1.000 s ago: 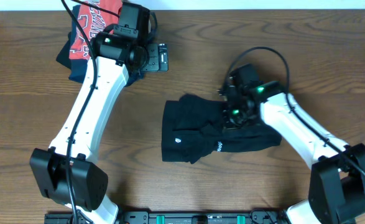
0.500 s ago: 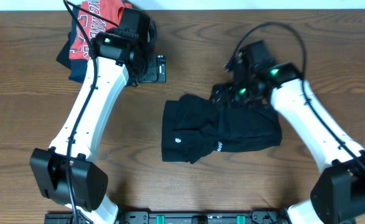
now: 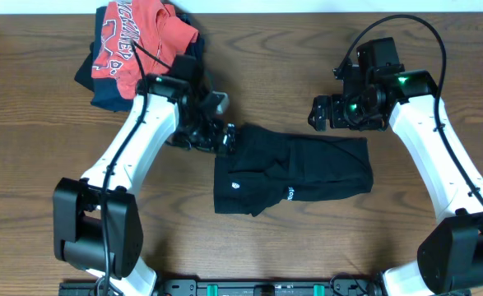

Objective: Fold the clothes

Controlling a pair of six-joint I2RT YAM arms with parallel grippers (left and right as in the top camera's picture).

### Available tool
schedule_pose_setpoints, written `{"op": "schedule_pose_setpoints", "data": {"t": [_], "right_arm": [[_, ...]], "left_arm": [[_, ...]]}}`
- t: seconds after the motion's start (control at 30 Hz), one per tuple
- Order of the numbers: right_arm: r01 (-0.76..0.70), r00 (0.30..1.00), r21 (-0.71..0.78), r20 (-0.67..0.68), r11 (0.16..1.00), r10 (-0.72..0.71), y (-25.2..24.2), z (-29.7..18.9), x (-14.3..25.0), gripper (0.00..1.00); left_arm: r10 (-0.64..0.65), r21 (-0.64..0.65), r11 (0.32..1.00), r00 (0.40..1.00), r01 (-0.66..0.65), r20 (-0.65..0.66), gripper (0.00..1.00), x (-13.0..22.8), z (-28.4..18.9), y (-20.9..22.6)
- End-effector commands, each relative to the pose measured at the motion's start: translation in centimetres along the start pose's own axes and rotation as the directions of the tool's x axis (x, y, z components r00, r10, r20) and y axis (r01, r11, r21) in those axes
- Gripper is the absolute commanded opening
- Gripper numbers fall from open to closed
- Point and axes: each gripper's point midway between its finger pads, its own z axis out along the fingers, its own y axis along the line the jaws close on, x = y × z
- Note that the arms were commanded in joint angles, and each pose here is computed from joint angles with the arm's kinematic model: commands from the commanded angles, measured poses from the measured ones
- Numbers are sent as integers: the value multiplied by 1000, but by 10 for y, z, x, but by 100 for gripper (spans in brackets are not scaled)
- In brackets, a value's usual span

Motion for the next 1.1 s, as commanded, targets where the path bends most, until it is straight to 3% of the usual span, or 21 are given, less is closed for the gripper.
{"op": "schedule_pose_setpoints", "data": {"t": [0.0,0.4,0.53,0.77,1.07], "right_arm": [[35,999,5,36,999,-35,1,-11,-7,99],[40,999,38,30,998,-41,-4,-11,-5,99],[41,998,37,35,998,-42,-4,-11,-6,99],[17,998,33,54,999,-18,-3,-11,-11,99],[12,998,33,60,999,-14,-3,-12,-12,99]], "left_arm": [[71,125,990,997,-67,-24,98,11,14,-13],[-54,147,988,998,56,-19,98,37,49,28],[-88,230,969,996,84,6,98,37,55,28],[-98,427,897,993,117,-66,98,44,79,8],[-140,512,836,979,196,-145,98,51,97,1]]}}
